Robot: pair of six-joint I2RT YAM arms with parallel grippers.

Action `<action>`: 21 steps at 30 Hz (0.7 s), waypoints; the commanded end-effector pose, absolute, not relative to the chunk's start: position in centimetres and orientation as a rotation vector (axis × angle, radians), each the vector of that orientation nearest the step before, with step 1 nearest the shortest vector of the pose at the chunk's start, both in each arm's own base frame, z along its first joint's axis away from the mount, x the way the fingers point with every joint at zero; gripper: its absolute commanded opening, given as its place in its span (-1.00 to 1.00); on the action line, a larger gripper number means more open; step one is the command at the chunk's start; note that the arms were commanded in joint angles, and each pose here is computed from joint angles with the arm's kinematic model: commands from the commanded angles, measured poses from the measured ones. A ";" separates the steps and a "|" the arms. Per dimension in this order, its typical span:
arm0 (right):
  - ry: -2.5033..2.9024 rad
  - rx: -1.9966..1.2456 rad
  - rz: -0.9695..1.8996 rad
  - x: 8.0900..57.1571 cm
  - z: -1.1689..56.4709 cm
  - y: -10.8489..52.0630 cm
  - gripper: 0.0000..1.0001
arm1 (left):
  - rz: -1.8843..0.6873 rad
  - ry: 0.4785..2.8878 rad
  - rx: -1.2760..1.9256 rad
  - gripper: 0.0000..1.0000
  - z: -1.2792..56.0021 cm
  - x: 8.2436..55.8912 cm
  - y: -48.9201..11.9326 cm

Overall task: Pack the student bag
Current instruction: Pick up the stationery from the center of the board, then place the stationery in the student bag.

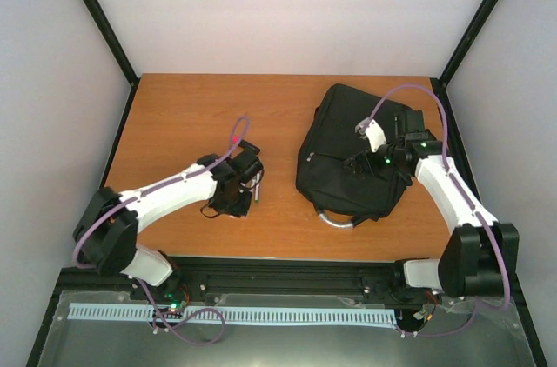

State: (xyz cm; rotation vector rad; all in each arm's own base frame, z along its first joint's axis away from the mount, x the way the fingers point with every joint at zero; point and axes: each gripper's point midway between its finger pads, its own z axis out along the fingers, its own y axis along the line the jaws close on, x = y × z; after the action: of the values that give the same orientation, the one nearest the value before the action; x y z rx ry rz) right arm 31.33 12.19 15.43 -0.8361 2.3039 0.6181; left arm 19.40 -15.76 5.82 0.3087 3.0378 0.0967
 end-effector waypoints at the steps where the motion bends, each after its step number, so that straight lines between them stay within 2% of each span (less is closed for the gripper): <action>1: 2.180 -0.878 0.333 32.7 19.0 10.0 1.00 | -0.270 2.932 0.403 -0.74 11.2 20.2 -20.3; 3: 2.203 -0.916 0.241 32.7 18.6 9.0 1.00 | -0.439 2.875 0.446 -0.74 13.2 20.5 -22.6; 7: 2.257 -0.952 0.041 33.0 17.0 6.5 0.83 | -0.702 2.742 0.543 -0.74 16.4 21.5 -26.8; 11: 2.263 -1.043 -0.031 32.6 15.9 5.9 0.44 | -0.812 2.638 0.579 -0.74 17.8 23.3 -29.6; 15: 2.270 -1.019 -0.047 33.2 15.6 5.9 0.23 | -1.029 2.592 0.585 -0.74 17.7 23.4 -32.8; 21: 2.326 -1.107 -0.048 33.0 12.7 6.5 0.15 | -1.090 2.601 0.647 -0.73 15.3 22.9 -35.6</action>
State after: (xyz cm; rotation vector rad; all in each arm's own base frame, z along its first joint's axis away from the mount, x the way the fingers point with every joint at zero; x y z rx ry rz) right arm 33.25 6.41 14.77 -1.0356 2.2920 -0.0108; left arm 23.41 -32.45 14.64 0.5775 2.6788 -0.9451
